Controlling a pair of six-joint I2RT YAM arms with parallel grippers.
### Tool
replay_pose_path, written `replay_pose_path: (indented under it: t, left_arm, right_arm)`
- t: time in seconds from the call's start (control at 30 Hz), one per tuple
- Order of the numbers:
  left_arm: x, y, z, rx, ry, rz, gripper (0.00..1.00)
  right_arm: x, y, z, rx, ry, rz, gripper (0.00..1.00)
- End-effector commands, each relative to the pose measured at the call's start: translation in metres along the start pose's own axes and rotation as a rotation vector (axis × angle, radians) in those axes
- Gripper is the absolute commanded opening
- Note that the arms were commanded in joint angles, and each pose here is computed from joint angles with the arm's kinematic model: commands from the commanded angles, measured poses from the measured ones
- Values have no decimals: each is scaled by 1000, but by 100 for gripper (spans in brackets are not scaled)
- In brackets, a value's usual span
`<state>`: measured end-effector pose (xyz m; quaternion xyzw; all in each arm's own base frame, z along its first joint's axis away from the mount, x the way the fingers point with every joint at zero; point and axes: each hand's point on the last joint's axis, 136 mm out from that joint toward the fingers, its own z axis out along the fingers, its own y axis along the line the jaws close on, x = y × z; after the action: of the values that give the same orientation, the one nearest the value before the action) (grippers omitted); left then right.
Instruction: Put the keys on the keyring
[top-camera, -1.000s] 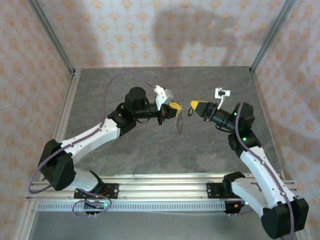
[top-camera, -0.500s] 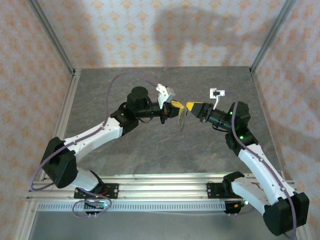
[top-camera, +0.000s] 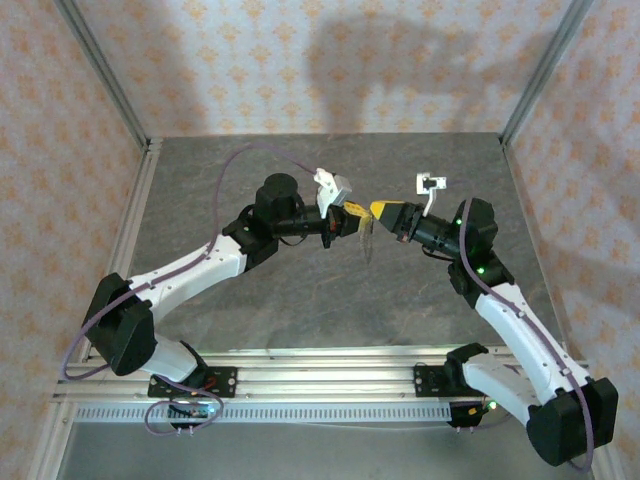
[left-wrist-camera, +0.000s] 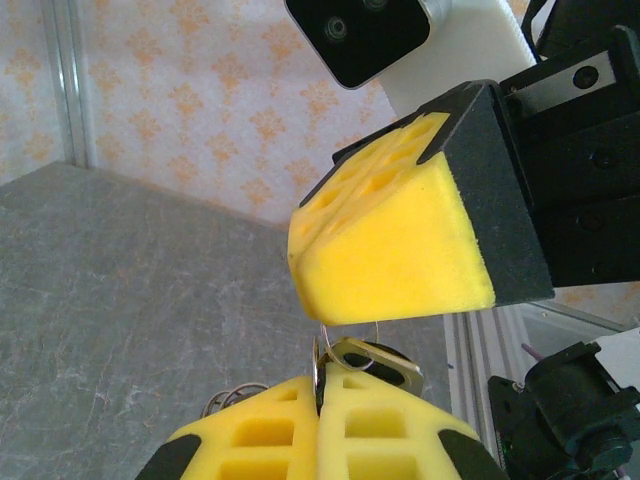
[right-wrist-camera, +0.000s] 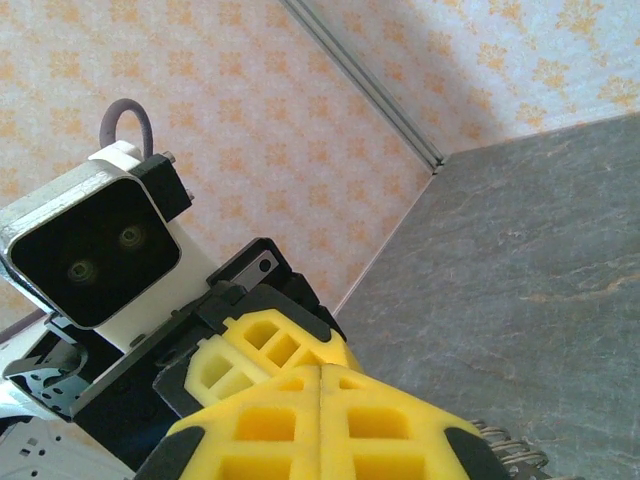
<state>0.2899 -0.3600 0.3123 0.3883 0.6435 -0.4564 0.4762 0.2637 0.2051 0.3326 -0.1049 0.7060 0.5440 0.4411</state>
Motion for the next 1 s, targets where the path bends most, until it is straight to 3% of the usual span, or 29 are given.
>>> replay_pose_path:
  t: [0.0, 0.67, 0.97]
  left_arm:
    - [-39, -13, -6, 20, -102, 83, 0]
    - [-55, -17, -20, -34, -165, 138, 0]
    - [-58, -11, -22, -74, -194, 130, 0]
  right_arm:
    - [-7, 5, -1, 9, -16, -51, 0]
    - [7, -37, -6, 142, 4, 4, 0]
    - [10, -22, 0, 25, 29, 57, 0]
